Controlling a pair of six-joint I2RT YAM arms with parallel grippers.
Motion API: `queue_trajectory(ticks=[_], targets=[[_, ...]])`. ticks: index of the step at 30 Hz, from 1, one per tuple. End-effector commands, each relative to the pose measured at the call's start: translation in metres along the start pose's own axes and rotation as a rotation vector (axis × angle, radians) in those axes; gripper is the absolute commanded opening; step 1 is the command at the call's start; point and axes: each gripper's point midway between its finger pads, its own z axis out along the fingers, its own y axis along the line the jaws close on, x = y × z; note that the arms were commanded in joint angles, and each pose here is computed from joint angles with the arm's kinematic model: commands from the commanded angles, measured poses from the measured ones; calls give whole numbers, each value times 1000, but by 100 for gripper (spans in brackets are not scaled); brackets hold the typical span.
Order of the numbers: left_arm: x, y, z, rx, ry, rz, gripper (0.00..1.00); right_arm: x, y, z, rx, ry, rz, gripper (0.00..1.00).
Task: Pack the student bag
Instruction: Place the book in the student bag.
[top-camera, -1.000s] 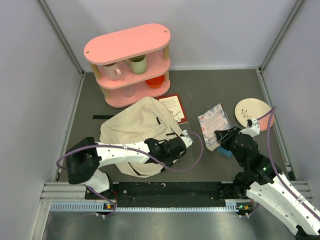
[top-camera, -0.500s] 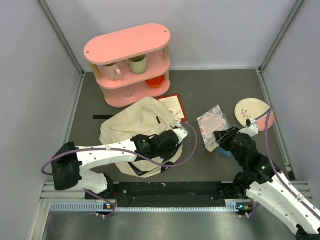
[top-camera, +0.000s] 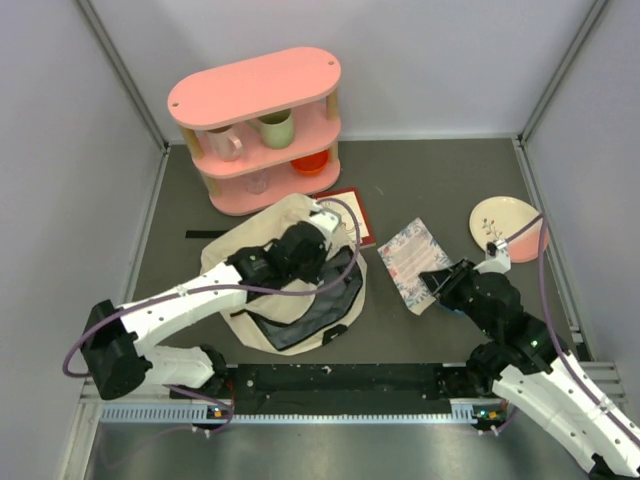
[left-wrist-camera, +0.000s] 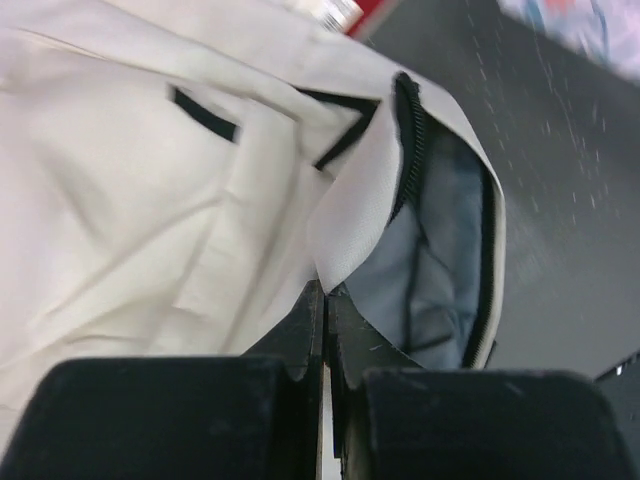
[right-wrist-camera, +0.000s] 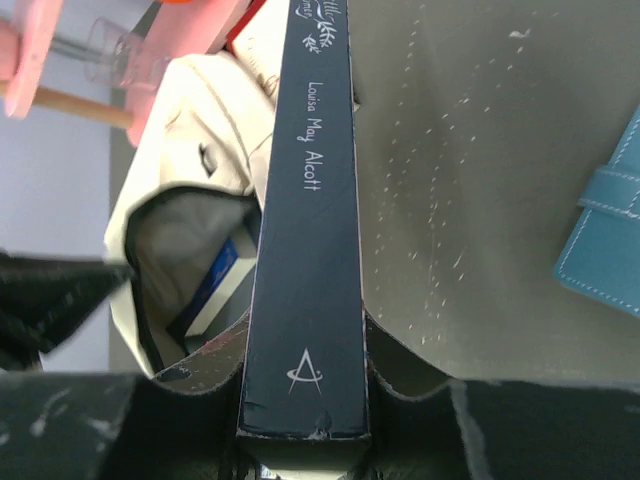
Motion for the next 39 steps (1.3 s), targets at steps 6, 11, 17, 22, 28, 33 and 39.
queue_trajectory(ticks=[6, 11, 17, 22, 28, 33, 39], targets=[[-133, 42, -67, -61, -379, -137, 0, -20, 73, -58, -368, 18, 15, 2], [-151, 43, -82, -62, -424, -156, 0, -22, 102, -82, -512, 54, -55, 1], [-150, 34, -82, -8, -435, -240, 0, 2, 130, -95, -660, 220, -126, 0], [-148, 37, -84, -17, -442, -267, 0, 25, 138, -91, -723, 346, -152, 0], [-145, 37, -87, -14, -449, -262, 0, 56, 139, -71, -776, 481, -56, 0], [-143, 35, -84, -5, -445, -253, 0, 72, 129, -46, -738, 504, -20, 0], [-137, 34, -82, 5, -433, -266, 0, 83, 135, -38, -765, 563, -58, 0]])
